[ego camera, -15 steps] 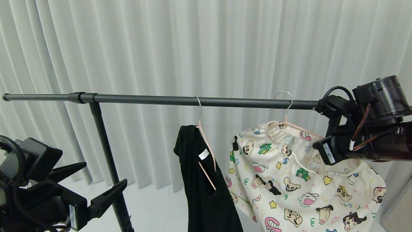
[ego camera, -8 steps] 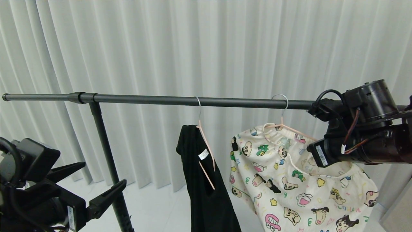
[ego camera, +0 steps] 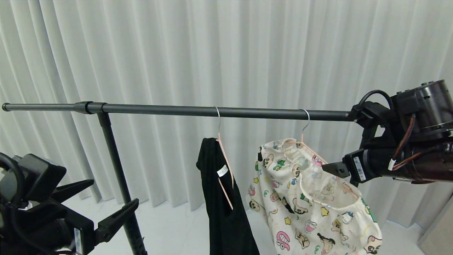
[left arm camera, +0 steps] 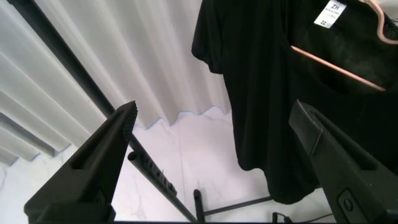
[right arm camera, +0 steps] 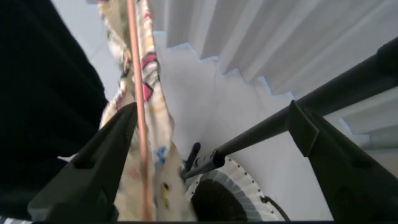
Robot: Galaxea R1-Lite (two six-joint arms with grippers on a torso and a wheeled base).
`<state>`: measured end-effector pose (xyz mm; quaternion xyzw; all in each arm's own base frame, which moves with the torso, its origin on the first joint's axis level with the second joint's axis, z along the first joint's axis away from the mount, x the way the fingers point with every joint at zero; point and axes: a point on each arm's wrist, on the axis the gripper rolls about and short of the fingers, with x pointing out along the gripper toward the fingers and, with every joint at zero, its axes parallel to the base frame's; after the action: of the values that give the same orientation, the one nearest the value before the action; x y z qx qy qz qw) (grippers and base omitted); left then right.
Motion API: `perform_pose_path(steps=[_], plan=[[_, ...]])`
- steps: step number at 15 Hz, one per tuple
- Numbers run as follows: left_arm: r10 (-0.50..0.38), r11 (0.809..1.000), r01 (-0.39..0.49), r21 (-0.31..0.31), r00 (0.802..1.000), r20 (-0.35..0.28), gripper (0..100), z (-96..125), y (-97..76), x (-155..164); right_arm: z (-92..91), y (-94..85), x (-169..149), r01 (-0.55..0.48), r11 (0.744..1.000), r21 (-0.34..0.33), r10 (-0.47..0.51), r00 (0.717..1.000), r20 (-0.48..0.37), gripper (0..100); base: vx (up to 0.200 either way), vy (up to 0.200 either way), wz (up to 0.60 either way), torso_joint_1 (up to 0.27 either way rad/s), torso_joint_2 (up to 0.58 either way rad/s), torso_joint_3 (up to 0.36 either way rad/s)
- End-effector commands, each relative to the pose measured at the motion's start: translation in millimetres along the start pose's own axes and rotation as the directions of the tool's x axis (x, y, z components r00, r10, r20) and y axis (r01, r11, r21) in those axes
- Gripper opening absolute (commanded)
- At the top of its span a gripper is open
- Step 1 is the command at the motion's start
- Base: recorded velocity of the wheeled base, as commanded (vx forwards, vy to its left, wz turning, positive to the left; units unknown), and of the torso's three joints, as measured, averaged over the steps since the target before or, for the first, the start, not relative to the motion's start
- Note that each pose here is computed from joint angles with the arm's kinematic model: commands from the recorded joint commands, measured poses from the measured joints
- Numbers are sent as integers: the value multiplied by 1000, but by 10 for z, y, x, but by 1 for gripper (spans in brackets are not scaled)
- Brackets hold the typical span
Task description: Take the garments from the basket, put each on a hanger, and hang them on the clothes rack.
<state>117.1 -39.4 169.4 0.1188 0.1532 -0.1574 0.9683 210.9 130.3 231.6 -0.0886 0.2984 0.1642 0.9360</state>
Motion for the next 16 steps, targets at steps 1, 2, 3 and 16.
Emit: perform_pose_path(steps=[1, 2, 3, 16], plan=[[1, 1000, -1, 0, 1000, -1, 100, -19, -2, -10, 24, 45, -187, -33, 999, -9, 33, 998, 52, 100, 0, 0, 0, 0, 0, 0], [5, 1000, -5, -1, 1000, 3, 100, -24, 0, -28, 27, 61, -275, -47, 999, -15, 48, 996, 72, 100, 0, 0, 0, 0, 0, 0], [8, 1000, -8, -2, 1000, 13, 100, -36, 1, -61, 12, 73, -391, -63, 998, -23, 65, 994, 86, 100, 0, 0, 0, 0, 0, 0], [272, 958, -276, -73, 961, -49, 100, -286, 214, -230, -563, -812, -912, 609, 793, 13, -607, 791, -79, 100, 0, 0, 0, 0, 0, 0]])
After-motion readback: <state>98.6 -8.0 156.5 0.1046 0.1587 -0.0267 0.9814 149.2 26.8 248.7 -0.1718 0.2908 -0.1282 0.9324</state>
